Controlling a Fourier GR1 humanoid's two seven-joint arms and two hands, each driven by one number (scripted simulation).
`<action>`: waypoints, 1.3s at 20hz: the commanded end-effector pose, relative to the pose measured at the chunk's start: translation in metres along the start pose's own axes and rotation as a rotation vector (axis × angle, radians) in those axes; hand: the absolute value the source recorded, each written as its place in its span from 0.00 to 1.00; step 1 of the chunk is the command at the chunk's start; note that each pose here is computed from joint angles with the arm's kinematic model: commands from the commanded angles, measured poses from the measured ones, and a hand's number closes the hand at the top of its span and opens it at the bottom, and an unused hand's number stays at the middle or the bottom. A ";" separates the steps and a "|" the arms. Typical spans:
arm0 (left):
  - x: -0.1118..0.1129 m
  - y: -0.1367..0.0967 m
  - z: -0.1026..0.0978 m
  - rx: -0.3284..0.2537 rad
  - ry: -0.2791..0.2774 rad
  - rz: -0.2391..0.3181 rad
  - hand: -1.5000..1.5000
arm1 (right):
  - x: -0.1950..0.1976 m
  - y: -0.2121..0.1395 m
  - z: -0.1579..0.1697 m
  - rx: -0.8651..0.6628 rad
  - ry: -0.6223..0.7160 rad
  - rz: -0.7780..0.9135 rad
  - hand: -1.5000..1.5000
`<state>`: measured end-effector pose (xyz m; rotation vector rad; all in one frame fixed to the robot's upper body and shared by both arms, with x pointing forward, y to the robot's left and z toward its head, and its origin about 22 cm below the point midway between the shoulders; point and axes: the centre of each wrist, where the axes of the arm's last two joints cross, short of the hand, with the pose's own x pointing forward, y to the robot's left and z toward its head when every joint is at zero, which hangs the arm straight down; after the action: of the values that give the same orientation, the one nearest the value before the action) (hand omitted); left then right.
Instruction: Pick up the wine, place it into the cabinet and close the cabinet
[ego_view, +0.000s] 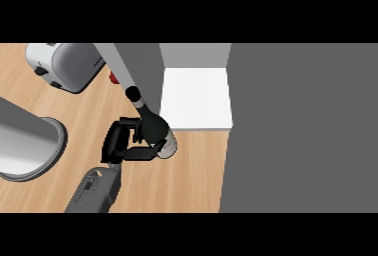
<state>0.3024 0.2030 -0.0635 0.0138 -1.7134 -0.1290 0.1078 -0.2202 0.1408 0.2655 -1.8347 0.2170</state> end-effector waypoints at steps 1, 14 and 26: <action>0.022 -0.042 -0.009 -0.014 0.030 -0.011 1.00 | 0.020 0.004 0.000 0.019 -0.048 -0.040 0.00; 0.062 -0.074 -0.055 -0.016 0.024 -0.149 1.00 | 0.015 -0.004 0.014 0.026 -0.050 -0.054 0.00; 0.065 -0.103 -0.061 0.049 0.102 -0.252 1.00 | 0.010 -0.002 0.011 0.045 -0.061 -0.067 0.00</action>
<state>0.3124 0.1454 -0.0386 0.3048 -1.5435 -0.1443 0.1065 -0.2252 0.1340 0.2806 -1.8521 0.2335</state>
